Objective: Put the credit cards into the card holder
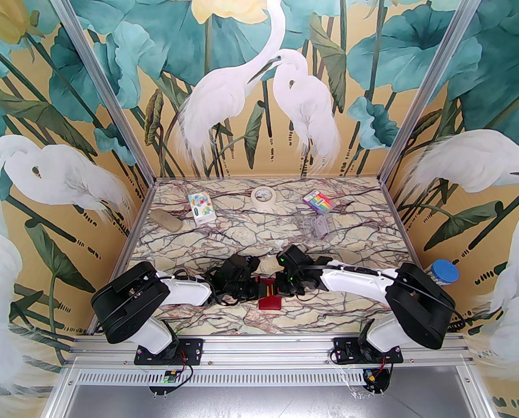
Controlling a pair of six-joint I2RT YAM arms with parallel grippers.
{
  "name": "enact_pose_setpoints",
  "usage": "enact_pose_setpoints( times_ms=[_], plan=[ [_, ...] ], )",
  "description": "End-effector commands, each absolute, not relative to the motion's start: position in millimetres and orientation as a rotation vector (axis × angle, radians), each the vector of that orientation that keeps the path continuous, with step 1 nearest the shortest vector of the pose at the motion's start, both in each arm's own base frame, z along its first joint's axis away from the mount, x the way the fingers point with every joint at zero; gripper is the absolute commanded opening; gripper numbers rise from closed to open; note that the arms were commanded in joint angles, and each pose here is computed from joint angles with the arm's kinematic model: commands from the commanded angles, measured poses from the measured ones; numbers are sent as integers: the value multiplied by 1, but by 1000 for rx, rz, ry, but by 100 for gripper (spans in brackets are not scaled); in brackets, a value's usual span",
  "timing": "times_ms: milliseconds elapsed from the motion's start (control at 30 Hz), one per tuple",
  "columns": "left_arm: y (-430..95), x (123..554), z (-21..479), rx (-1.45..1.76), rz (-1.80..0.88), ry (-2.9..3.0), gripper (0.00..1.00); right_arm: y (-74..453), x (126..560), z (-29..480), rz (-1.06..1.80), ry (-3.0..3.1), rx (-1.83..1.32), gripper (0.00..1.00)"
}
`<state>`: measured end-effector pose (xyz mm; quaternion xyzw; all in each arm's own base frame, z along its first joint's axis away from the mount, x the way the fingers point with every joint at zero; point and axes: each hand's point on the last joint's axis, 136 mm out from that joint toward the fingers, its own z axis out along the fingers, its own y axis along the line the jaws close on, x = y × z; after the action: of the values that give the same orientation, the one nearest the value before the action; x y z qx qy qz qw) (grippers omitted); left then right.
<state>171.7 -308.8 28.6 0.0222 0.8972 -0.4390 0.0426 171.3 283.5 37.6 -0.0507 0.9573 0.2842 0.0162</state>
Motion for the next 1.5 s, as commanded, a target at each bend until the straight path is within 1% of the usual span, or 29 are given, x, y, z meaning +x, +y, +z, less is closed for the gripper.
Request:
enact_pose_setpoints(
  times_ms=[0, 500, 1467],
  plan=[
    [-304, 169, 13, 42, -1267, 2794, 0, 287, 167, 34, 873, 3001, -204, 0],
    [-302, 168, 12, 38, -1262, 2798, 0, 277, 164, 29, 726, 3061, -222, 0],
    [-297, 169, 10, 27, -1215, 2807, 0, 276, 169, 51, 717, 3018, -238, 0]
  ],
)
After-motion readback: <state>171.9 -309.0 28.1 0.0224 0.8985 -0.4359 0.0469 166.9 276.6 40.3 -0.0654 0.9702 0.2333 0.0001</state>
